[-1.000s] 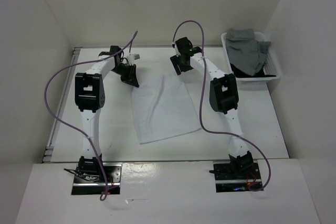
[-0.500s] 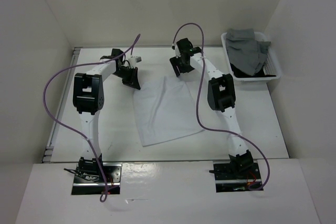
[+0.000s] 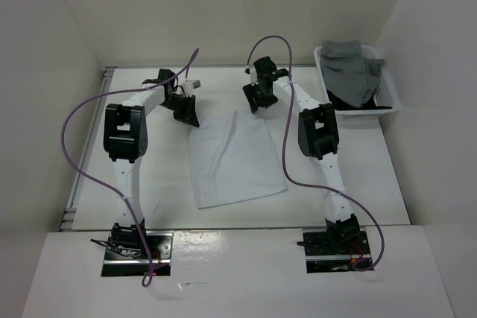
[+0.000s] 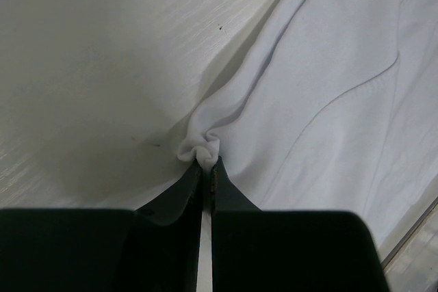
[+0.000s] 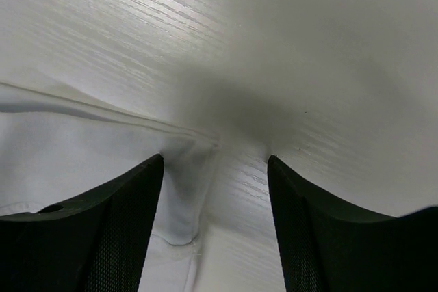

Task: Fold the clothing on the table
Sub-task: Flatten the skirt out

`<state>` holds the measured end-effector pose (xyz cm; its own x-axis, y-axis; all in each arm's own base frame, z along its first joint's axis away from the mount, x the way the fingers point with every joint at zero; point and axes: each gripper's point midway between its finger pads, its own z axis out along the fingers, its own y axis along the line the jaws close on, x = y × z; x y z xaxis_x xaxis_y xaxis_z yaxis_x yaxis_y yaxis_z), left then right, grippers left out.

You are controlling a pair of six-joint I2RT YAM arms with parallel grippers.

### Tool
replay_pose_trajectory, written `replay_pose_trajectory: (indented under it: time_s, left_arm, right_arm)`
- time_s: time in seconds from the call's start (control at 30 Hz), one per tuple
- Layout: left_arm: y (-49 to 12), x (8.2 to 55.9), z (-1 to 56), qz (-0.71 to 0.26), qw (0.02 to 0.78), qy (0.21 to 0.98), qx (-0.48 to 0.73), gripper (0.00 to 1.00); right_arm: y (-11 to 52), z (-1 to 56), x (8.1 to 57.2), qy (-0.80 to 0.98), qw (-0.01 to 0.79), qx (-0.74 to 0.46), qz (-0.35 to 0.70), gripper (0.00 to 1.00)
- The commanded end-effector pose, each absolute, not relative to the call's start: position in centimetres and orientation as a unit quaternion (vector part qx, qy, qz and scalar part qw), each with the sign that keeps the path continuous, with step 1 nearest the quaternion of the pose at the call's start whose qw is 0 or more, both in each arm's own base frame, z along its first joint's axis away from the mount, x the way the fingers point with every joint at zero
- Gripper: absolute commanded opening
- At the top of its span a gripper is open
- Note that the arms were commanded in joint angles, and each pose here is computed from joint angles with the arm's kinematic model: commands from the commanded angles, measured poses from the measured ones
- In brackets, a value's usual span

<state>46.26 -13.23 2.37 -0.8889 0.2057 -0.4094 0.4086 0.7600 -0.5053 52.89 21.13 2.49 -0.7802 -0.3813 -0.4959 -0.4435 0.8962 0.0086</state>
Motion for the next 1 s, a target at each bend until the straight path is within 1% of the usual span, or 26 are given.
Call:
replay_pose_trajectory:
  time_s: [0.0, 0.03, 0.07, 0.17, 0.2, 0.27, 0.3, 0.37, 0.43, 0.47, 0.5, 0.57, 0.6, 0.67, 0.8, 0.83, 0.93, 0.97]
  left_arm:
    - [-12.3, 46.7, 2.7, -0.283, 0.183, 0.925, 0.176, 0.07]
    - [-12.2, 46.8, 3.0, -0.278, 0.187, 0.925, 0.177, 0.07]
    - [-12.2, 46.8, 3.0, -0.278, 0.187, 0.925, 0.177, 0.07]
    - [-12.2, 46.8, 3.0, -0.278, 0.187, 0.925, 0.177, 0.07]
    - [-12.2, 46.8, 3.0, -0.278, 0.187, 0.925, 0.177, 0.07]
    - [-12.2, 46.8, 3.0, -0.278, 0.187, 0.925, 0.177, 0.07]
    - [-12.2, 46.8, 3.0, -0.278, 0.187, 0.925, 0.177, 0.07]
    - [-12.0, 46.9, 2.9, -0.273, 0.188, 0.926, 0.181, 0.07]
    - [-12.0, 46.6, 2.6, -0.273, 0.183, 0.927, 0.179, 0.07]
    - [-11.8, 46.6, 2.5, -0.269, 0.183, 0.929, 0.179, 0.07]
    - [-11.8, 46.3, 2.2, -0.269, 0.179, 0.929, 0.181, 0.07]
    - [-11.4, 46.1, 2.0, -0.269, 0.176, 0.93, 0.176, 0.07]
    - [-11.3, 46.1, 2.0, -0.269, 0.176, 0.93, 0.176, 0.07]
    - [-10.9, 46.0, 2.1, -0.268, 0.177, 0.931, 0.172, 0.08]
    - [-9.5, 46.1, 1.8, -0.265, 0.178, 0.934, 0.161, 0.1]
    - [-9.5, 46.1, 2.2, -0.264, 0.182, 0.933, 0.162, 0.1]
    - [-8.4, 46.3, 2.1, -0.258, 0.185, 0.936, 0.152, 0.12]
    - [-8.3, 46.4, 2.1, -0.254, 0.184, 0.937, 0.152, 0.14]
  right_arm:
    - [22.2, 4.0, 52.8, 0.935, 0.253, -0.231, 0.093, 0.67]
    - [22.2, 4.0, 52.8, 0.935, 0.253, -0.231, 0.093, 0.67]
    - [22.3, 4.3, 52.6, 0.934, 0.254, -0.232, 0.097, 0.64]
    - [22.4, 4.0, 52.0, 0.934, 0.245, -0.24, 0.104, 0.59]
    - [22.1, 3.3, 51.5, 0.935, 0.235, -0.244, 0.102, 0.55]
    - [22.4, 3.3, 51.2, 0.934, 0.233, -0.246, 0.111, 0.51]
    - [22.3, 2.9, 51.0, 0.935, 0.229, -0.246, 0.111, 0.47]
    - [22.2, 2.1, 50.5, 0.936, 0.22, -0.252, 0.113, 0.44]
    - [22.3, 2.1, 50.4, 0.934, 0.22, -0.257, 0.117, 0.37]
    - [22.2, 1.7, 50.1, 0.935, 0.214, -0.257, 0.116, 0.32]
    - [22.2, 1.7, 50.1, 0.935, 0.214, -0.257, 0.116, 0.2]
    - [22.0, 1.5, 50.2, 0.936, 0.215, -0.256, 0.11, 0.08]
    - [21.9, 1.1, 49.9, 0.938, 0.209, -0.255, 0.109, 0.0]
    - [21.7, 1.1, 50.2, 0.938, 0.214, -0.254, 0.103, 0.0]
    - [19.1, 1.2, 51.3, 0.943, 0.223, -0.237, 0.071, 0.0]
    - [19.2, 2.0, 51.6, 0.941, 0.232, -0.237, 0.072, 0.0]
    - [16.4, 2.3, 52.8, 0.946, 0.24, -0.213, 0.048, 0.0]
    - [16.3, 2.8, 53.0, 0.945, 0.245, -0.211, 0.043, 0.0]
